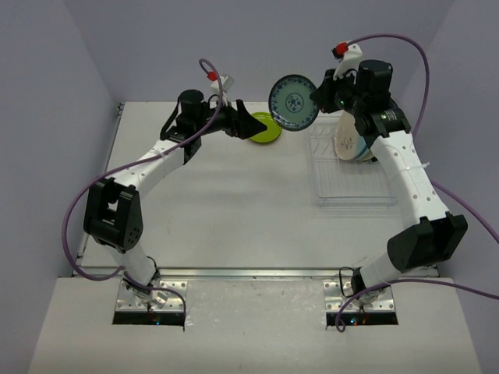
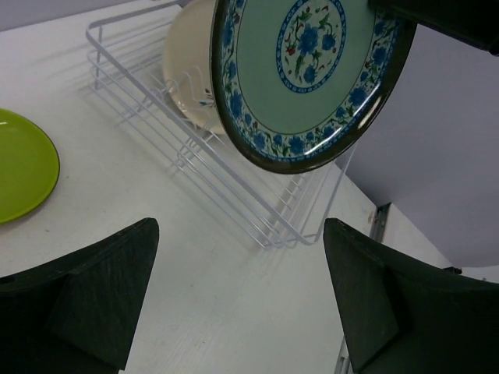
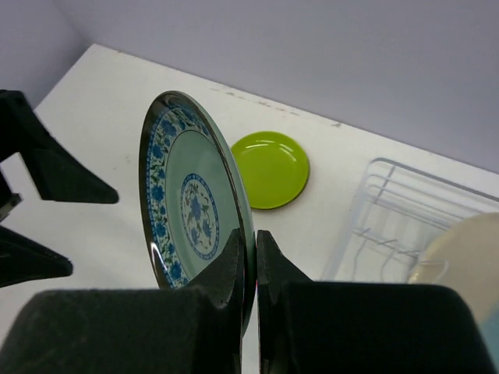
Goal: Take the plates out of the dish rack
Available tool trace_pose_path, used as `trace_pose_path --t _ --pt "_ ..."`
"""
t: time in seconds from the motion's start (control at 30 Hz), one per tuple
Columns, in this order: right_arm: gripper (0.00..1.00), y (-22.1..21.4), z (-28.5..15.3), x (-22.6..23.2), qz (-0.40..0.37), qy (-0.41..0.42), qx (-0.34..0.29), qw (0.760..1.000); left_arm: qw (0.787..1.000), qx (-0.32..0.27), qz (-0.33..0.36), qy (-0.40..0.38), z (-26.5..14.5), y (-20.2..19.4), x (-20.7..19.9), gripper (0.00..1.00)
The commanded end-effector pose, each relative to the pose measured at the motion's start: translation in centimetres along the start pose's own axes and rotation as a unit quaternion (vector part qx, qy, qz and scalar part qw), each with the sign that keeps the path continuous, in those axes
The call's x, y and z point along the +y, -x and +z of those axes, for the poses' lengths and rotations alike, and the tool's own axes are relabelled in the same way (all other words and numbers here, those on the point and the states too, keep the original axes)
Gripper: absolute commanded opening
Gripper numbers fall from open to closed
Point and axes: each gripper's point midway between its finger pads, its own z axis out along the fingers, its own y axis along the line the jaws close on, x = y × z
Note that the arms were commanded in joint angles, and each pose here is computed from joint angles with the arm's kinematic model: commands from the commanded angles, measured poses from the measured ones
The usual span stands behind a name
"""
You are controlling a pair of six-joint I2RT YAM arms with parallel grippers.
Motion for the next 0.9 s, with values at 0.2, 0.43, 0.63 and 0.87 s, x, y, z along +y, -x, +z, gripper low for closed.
trace_pose_path --t 0.2,0.43,0.63,0.87 --pt "0.0 -1.5 -0.2 6.3 0.049 0.136 0.015 0.989 0.997 -0.014 -0.039 -0.061 0.1 1.1 -2.4 0.62" --pt "0.0 -2.9 0.3 6.9 0.072 0.154 0.032 0.985 0.994 -0.012 -0.068 -0.084 0.2 0.8 -2.3 0.38" --pt "0.6 -3.6 1.3 5.5 0.093 0.113 0.045 0.988 0.993 -0.003 -0.105 -0.049 0.9 0.2 1.1 0.0" --pt "0.99 -4.0 1.3 -1.7 0.139 -0.046 0.035 0.989 0.985 -0.031 -0.157 0.067 2.9 1.0 11.1 0.0"
